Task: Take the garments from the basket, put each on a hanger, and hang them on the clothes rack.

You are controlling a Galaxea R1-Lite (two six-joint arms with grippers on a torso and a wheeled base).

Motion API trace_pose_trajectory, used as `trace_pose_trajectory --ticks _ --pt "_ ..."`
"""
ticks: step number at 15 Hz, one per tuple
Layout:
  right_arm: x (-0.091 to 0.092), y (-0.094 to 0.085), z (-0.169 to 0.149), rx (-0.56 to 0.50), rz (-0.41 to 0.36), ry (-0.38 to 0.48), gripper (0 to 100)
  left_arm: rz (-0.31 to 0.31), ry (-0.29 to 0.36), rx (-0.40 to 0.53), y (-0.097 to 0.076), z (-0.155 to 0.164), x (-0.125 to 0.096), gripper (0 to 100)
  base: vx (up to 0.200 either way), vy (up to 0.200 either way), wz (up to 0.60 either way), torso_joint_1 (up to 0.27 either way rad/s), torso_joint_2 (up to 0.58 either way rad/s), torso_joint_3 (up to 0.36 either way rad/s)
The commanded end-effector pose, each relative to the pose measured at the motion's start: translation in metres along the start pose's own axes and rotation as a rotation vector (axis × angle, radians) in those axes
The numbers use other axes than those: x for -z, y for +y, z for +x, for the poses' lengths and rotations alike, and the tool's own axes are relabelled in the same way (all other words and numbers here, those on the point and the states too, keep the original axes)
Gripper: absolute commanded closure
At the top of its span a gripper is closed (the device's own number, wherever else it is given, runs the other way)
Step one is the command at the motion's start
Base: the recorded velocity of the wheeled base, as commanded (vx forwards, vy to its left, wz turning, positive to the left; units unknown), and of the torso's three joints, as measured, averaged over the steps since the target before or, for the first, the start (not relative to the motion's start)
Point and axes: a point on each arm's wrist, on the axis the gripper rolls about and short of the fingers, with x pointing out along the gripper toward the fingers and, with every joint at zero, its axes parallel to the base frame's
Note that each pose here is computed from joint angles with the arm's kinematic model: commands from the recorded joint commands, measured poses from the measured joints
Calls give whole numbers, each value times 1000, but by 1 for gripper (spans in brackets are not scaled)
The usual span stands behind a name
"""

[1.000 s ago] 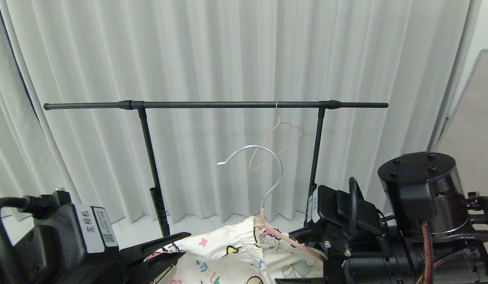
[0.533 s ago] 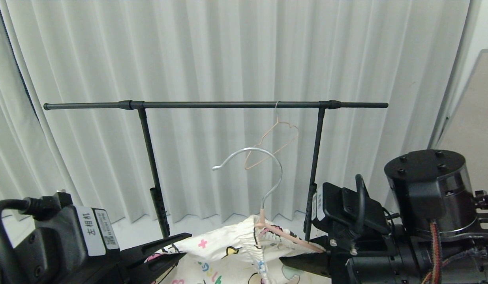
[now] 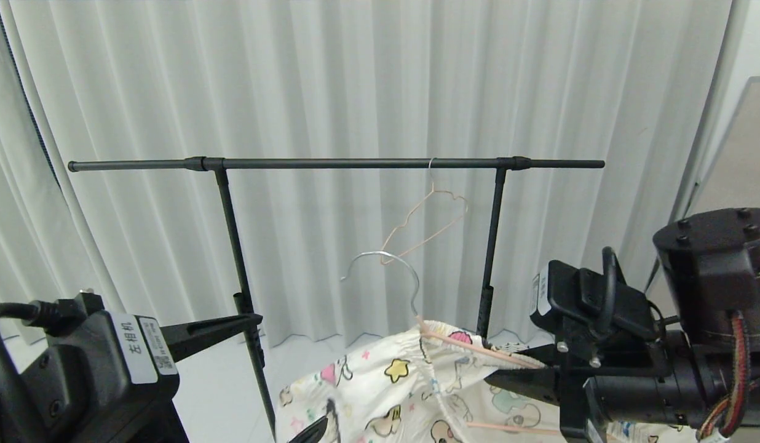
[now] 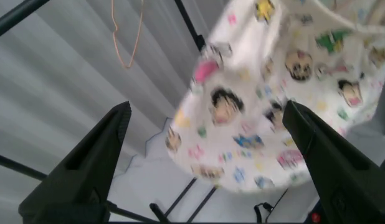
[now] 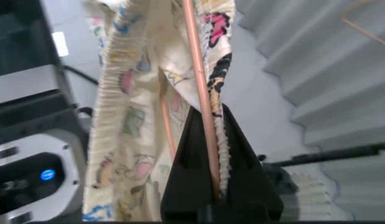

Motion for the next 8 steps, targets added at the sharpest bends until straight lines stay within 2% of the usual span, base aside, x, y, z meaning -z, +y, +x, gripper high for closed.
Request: trace_pose_trajectory --ticks 1,3,4,6,8 --pt "0 -15 -13 76 2 -26 100 -1 3 -3 0 -3 4 0 0 0 0 0 0 0" --pt "0 -22 -18 111 -2 -34 100 0 23 -3 -1 -4 11 0 0 0 0 0 0 0" --pt "-1 -23 -21 115 -1 -43 100 -6 64 -36 2 -2 19 0 0 0 0 0 0 0" --pt "-3 -23 -24 108 -8 -81 100 -42 214 -138 13 4 48 0 0 0 0 0 0 0" --pt "-9 -24 -25 89 -25 -141 100 -86 322 -194 20 9 67 0 0 0 0 0 0 0"
